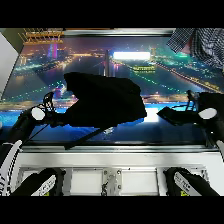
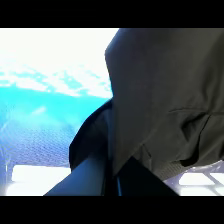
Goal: Fold the clothes and pants, and hang the long-sleeved shirts on hangers.
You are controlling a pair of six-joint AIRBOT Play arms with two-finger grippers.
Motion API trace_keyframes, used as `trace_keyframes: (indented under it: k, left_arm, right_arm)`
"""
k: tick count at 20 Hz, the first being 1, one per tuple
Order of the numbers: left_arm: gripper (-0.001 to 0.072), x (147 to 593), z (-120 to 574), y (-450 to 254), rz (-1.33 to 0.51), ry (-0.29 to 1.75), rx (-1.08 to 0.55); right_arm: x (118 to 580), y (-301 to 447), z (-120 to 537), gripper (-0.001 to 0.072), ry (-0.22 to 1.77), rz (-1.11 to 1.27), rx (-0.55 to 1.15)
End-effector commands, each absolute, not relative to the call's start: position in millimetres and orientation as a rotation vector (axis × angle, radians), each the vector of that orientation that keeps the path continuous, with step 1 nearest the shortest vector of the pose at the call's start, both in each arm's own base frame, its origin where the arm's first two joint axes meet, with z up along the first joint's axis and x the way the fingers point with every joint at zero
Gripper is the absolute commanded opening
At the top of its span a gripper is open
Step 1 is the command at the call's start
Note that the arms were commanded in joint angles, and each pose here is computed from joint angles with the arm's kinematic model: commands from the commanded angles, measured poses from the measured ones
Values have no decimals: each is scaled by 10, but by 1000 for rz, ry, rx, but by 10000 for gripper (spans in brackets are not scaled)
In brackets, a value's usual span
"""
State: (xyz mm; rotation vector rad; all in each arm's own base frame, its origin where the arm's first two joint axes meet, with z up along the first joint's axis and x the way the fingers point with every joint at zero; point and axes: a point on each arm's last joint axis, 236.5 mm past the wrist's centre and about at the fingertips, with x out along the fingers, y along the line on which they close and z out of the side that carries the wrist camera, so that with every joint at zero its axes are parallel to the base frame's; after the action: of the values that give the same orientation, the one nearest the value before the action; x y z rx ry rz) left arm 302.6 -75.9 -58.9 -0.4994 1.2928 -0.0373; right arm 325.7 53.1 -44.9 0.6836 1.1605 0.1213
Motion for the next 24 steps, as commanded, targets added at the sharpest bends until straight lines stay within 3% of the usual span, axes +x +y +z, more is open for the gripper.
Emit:
trace_keyframes:
  k: [1,7,8,10,12,15,17,20,24]
  left_arm:
    - [5,3054,-535,-720,-33,1272,-502]
    - [5,3060,-534,-717,-32,1269,-501]
    - [5,3067,-532,-715,-32,1266,-501]
    - [5,3071,-531,-714,-32,1264,-501]
    - [5,3072,-531,-714,-32,1264,-501]
    - [5,3224,-311,-617,-29,1214,-504]
    - [4,3552,435,-449,-51,1039,-491]
    - [4,3752,2265,-308,-105,618,-427]
    - [5,2962,4305,-460,-205,131,-330]
  right_arm:
    - [3386,1039,-930,539,1200,128,776]
    - [3624,1549,-1022,538,1142,191,844]
    - [3671,1530,-1004,511,1125,182,847]
    - [3726,1501,-982,296,1101,188,817]
    - [3748,1507,-953,25,1085,228,756]
    - [3930,1531,-504,24,998,342,614]
    - [4153,1477,357,23,857,439,457]
    - [4179,1350,2073,23,588,495,261]
    - [3465,1358,3873,23,248,553,192]
